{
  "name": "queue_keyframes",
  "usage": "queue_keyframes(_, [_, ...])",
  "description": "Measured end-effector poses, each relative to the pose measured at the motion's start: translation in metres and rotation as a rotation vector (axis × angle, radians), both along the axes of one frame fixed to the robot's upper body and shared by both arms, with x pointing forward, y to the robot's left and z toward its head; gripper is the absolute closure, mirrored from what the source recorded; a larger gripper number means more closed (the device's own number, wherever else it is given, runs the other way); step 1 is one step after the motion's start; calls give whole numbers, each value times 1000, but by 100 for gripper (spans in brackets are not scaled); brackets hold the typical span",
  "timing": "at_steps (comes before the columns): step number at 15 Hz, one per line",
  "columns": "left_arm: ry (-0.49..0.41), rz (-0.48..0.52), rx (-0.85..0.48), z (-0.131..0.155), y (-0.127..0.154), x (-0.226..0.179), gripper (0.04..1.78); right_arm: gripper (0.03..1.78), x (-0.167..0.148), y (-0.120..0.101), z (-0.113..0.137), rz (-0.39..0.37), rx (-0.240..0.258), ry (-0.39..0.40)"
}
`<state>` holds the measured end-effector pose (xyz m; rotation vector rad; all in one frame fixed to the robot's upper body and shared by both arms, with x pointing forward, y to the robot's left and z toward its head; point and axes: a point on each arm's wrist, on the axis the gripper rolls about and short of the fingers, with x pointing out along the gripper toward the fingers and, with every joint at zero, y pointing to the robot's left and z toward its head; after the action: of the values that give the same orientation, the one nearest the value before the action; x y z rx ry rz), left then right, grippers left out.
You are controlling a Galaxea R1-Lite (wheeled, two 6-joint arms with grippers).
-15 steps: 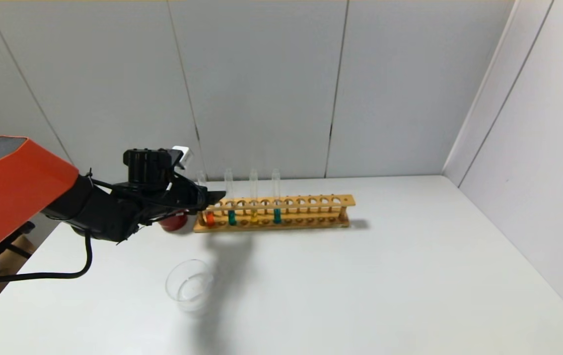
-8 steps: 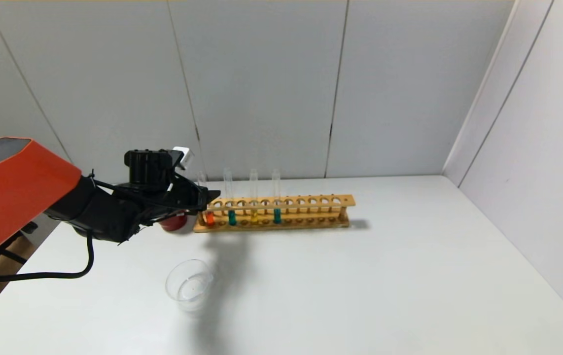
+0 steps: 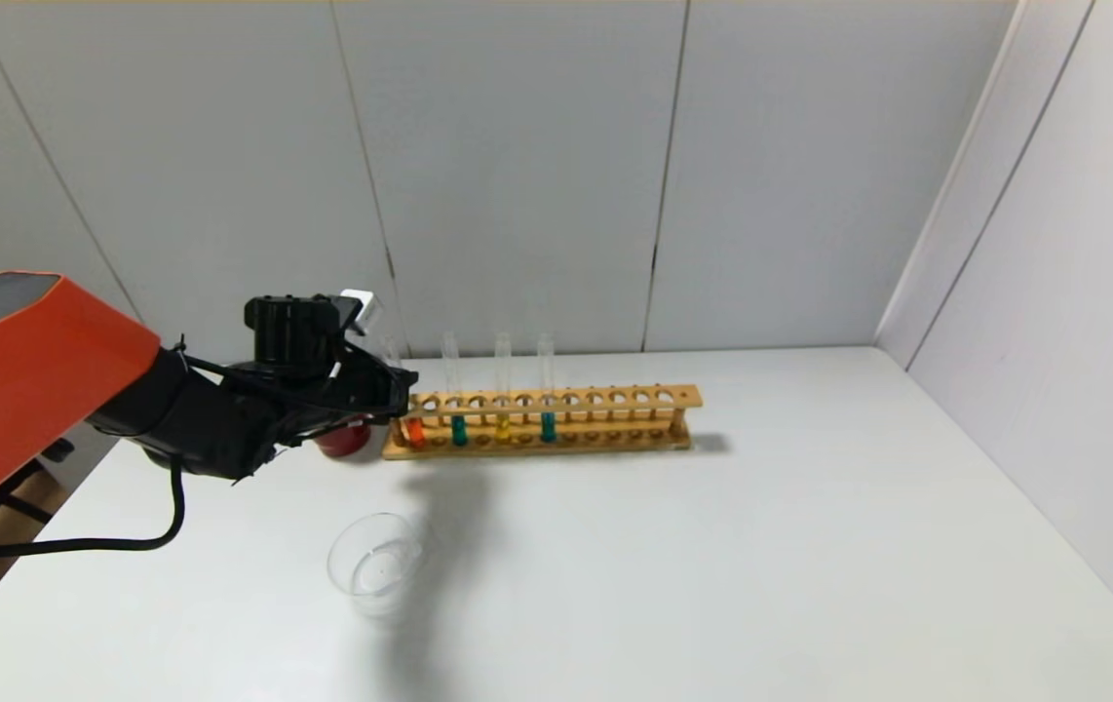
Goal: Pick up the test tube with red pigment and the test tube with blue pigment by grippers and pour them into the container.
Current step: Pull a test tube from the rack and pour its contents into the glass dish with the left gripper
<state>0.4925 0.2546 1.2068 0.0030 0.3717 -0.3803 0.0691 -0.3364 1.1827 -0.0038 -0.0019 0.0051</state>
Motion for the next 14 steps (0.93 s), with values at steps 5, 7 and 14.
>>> queue_keyframes(5, [-14,4,1,4,0,1,150,6,0,0,0,0,0,0])
queue_keyframes(7, [-57,7,-1,19,0,0,150,6,0,0,0,0,0,0])
queue_keyframes(14, [-253,-4,38,91,7,-21,150,6,0,0,0,0,0,0])
